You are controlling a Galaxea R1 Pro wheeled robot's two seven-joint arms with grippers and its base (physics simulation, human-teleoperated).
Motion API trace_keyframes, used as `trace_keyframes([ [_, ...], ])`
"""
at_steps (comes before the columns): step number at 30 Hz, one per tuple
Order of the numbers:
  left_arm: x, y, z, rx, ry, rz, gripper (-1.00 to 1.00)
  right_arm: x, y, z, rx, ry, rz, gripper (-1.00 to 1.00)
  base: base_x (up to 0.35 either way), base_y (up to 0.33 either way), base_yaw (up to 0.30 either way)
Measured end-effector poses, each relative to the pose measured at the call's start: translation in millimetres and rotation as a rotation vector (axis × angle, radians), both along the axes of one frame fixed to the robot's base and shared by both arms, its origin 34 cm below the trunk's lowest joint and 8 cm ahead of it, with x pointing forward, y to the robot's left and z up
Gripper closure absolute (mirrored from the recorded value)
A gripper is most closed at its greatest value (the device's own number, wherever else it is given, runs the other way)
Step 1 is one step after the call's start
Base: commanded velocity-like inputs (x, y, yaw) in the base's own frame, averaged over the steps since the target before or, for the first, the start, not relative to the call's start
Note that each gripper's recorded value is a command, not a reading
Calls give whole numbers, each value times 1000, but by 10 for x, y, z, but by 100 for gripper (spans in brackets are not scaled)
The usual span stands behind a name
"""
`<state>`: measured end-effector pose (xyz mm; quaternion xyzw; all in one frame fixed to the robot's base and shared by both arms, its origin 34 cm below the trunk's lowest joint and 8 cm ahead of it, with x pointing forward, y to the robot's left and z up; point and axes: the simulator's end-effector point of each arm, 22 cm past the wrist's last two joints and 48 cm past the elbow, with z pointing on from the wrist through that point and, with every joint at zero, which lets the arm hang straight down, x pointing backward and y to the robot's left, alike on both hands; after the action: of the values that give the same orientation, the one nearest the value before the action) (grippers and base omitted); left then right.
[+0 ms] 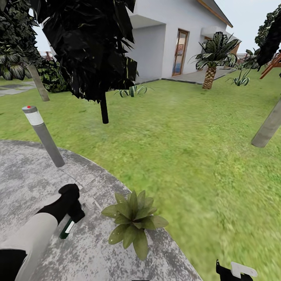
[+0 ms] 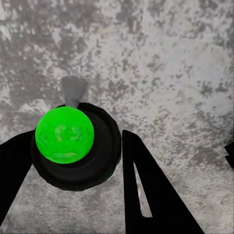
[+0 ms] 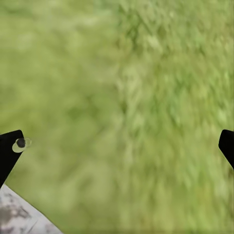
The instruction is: Pick up the pesticide atomizer in the garden and spray insectifuge to fully cover both potted plants in the garden.
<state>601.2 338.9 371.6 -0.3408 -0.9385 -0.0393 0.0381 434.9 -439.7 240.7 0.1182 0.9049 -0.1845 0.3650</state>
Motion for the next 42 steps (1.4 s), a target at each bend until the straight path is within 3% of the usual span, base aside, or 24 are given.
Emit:
trace_keyframes([
  [6,179,-28,130,11,-59,-10,100,2,-2,1,-1,0,0,-100,0,0,46],
  [15,-259,-19,-184,13,22,-10,100,-1,-3,0,0,0,-1,-100,0,0,77],
  [22,-245,-21,-193,24,6,-14,100,0,-3,4,0,-1,-1,-100,159,0,1],
  [31,-462,2,-340,32,45,-16,100,-1,-3,1,0,0,-1,-100,60,0,-50],
  [35,-419,150,-336,76,19,-15,100,-2,-3,1,0,0,-1,-100,1,0,-140],
  [42,-611,-2,-484,58,48,-28,100,-1,-3,1,0,0,-1,-100,0,0,-9],
])
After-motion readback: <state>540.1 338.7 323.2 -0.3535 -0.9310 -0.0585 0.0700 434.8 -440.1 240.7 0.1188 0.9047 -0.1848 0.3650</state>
